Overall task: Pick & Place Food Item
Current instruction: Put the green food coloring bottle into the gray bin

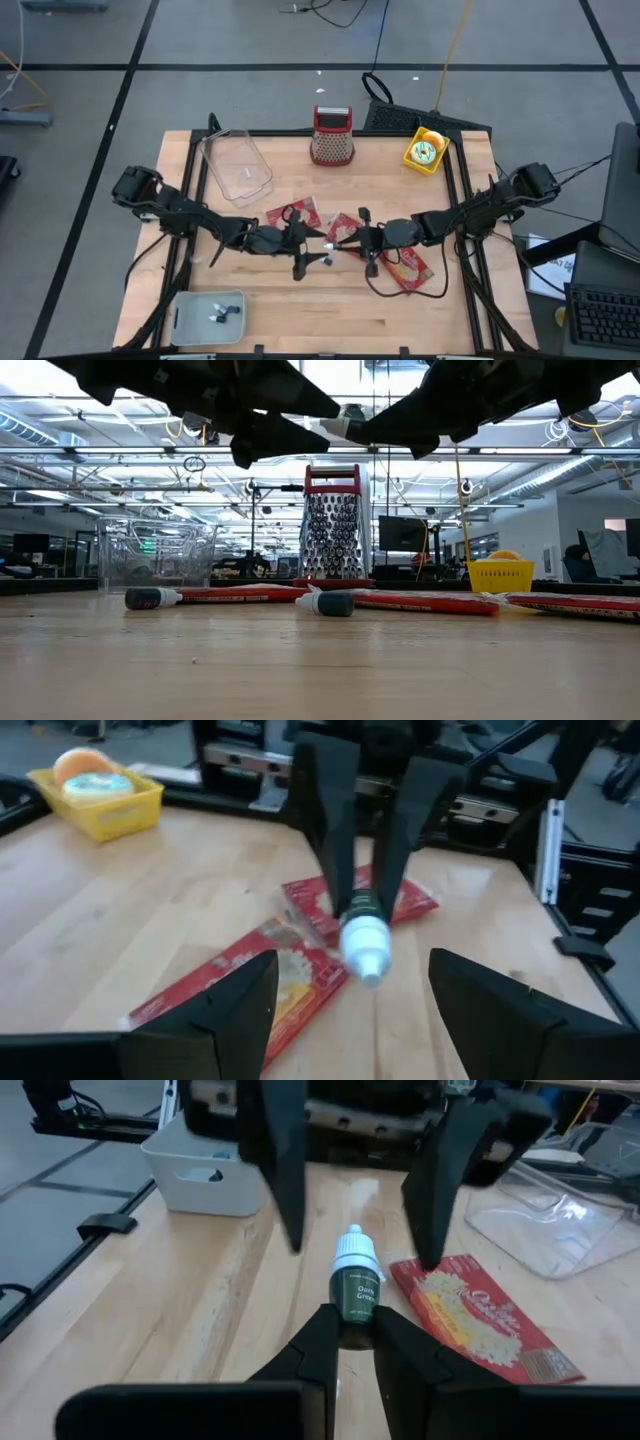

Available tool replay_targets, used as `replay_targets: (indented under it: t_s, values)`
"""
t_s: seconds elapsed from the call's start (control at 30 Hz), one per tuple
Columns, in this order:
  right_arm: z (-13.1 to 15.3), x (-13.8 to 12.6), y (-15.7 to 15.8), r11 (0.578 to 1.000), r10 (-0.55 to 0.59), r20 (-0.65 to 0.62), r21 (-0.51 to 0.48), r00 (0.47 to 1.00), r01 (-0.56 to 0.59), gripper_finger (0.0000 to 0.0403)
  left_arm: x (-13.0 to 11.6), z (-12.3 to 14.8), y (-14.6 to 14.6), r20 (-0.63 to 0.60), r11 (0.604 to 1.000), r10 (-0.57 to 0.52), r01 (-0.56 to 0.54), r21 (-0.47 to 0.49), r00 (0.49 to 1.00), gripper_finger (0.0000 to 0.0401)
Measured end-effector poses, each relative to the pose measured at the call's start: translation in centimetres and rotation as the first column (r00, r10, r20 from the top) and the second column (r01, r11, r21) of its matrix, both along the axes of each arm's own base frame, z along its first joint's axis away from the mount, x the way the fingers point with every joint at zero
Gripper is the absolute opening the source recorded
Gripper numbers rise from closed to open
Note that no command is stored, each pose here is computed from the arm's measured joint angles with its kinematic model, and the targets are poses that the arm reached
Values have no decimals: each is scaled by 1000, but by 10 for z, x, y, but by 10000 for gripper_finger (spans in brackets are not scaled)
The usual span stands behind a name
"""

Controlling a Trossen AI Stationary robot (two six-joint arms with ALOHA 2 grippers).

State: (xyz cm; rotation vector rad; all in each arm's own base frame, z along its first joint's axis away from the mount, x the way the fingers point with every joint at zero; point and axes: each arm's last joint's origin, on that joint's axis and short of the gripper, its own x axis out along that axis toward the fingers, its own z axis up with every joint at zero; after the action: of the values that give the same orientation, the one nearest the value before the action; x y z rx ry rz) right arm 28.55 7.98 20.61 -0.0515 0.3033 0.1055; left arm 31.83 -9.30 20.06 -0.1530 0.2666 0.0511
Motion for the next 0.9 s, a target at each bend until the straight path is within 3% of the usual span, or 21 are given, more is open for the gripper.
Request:
replay_targets:
  t_s: [0.57,0.9]
  values:
    - [4,1,3,999,41,39,17,998,-41,38,6,-2,10,26,1000,22,-22,-4,999,225]
    - [4,0,3,998,55,37,18,998,-56,38,7,-1,9,32,998,-56,56,-20,998,180]
